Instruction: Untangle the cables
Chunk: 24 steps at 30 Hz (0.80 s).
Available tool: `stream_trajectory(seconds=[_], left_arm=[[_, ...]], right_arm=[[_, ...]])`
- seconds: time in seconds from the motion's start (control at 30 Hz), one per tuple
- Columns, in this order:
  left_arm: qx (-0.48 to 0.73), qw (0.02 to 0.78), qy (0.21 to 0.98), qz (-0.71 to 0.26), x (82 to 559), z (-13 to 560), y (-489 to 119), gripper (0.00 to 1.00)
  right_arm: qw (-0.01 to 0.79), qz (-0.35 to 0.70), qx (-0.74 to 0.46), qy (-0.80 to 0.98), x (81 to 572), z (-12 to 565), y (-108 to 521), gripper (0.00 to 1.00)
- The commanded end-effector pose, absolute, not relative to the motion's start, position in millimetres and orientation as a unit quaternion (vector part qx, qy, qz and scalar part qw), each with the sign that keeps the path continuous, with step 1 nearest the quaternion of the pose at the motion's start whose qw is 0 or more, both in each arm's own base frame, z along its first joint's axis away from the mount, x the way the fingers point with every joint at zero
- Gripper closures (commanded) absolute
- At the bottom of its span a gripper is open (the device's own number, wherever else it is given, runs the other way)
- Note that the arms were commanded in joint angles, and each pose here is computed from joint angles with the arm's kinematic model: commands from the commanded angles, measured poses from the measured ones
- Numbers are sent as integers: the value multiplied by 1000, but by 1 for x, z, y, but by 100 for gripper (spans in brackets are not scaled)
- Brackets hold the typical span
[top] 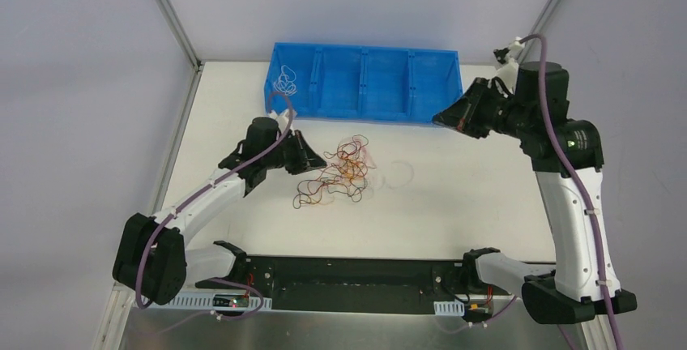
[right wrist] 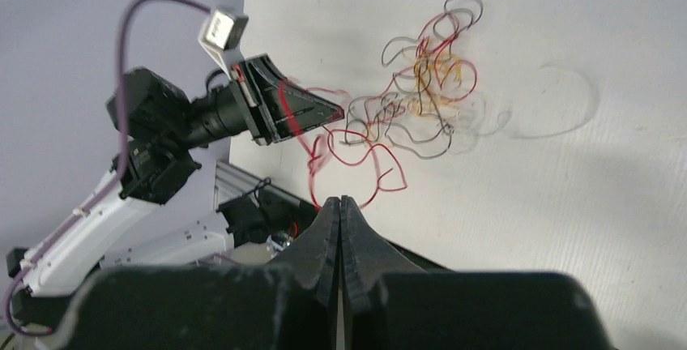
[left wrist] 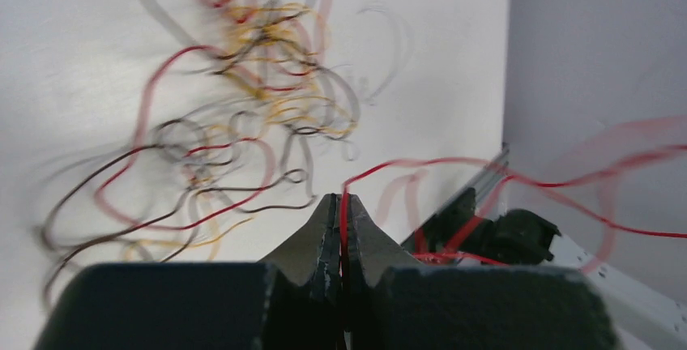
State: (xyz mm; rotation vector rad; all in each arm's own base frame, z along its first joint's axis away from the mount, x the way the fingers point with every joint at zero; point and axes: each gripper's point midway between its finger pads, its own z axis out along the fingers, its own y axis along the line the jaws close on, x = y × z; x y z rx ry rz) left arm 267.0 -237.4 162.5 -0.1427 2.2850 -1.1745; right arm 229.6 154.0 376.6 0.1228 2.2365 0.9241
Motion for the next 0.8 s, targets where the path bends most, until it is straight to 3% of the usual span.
stream_trajectory(seconds=[0.0, 0.2, 0.27, 0.4, 0.47, 0.77], left_arm=[[-92, 288, 872, -385, 267, 149, -199, 100], [-77, 338, 860, -374, 277, 199, -185, 100], [-63, 335, 853, -396, 277, 215, -193, 100], [-47, 333, 831, -443, 274, 254, -207, 100], [-33, 346, 817, -460, 272, 277, -213, 100], [-1, 430, 756, -495, 280, 395, -218, 100]], right_arm=[[400, 337, 57, 851, 230, 395, 137, 98], [377, 326, 64, 865, 227, 366, 132, 100], [348, 348, 55, 869, 225, 355, 142, 88], [301, 400, 48, 864, 223, 333, 163, 47], [297, 411, 38, 861, 221, 328, 172, 34], [279, 404, 21, 871, 220, 312, 189, 25]])
